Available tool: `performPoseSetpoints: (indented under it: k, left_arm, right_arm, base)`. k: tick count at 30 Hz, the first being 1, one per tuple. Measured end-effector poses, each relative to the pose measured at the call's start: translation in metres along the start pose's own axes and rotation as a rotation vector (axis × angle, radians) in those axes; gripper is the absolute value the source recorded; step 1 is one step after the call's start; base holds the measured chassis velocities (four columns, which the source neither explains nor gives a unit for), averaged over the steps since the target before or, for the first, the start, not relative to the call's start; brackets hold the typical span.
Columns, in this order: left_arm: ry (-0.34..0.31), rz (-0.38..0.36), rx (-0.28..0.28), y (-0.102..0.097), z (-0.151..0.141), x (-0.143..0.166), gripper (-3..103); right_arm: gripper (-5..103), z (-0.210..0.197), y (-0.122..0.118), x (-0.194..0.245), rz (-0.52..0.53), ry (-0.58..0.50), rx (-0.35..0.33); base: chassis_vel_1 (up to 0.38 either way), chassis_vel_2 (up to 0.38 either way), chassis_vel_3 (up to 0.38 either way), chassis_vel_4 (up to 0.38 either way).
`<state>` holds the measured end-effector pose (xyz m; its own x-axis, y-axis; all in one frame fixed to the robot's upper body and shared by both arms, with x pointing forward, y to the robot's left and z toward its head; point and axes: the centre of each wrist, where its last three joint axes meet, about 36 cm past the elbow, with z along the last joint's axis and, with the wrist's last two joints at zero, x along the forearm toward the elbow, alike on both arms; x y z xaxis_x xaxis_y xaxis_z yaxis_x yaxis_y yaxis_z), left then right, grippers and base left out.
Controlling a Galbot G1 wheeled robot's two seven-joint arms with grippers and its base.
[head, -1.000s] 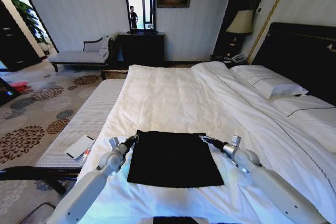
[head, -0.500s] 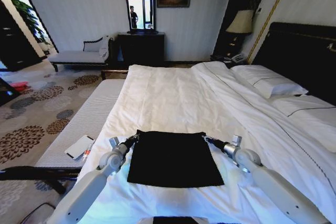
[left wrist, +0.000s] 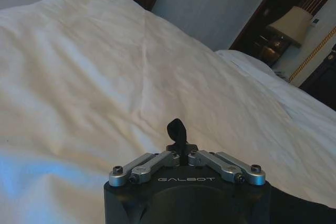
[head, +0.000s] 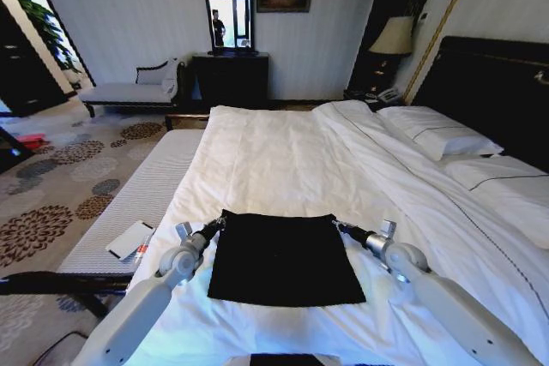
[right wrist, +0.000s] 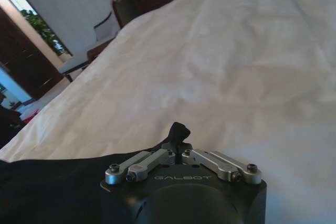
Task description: Fold the clothes on the bed.
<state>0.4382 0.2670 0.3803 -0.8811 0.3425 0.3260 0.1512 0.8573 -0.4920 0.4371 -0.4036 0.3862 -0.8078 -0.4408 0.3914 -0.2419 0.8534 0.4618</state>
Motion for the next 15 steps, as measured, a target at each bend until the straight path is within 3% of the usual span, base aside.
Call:
performPoseSetpoints:
  k: [4, 15]
  left_arm:
    - [-0.031, 0.011, 0.001, -0.007, -0.012, 0.006, 2]
    - [-0.223, 0.112, -0.003, -0.046, -0.111, 0.054, 2]
  right_arm:
    - [1, -0.009, 0.013, 0.007, -0.025, -0.032, 0.029]
    - [1, -0.093, 0.066, 0.045, -0.109, -0.243, 0.12]
  base:
    - [0.0, 0.0, 0.0, 0.0]
    - [0.0, 0.0, 0.0, 0.0]
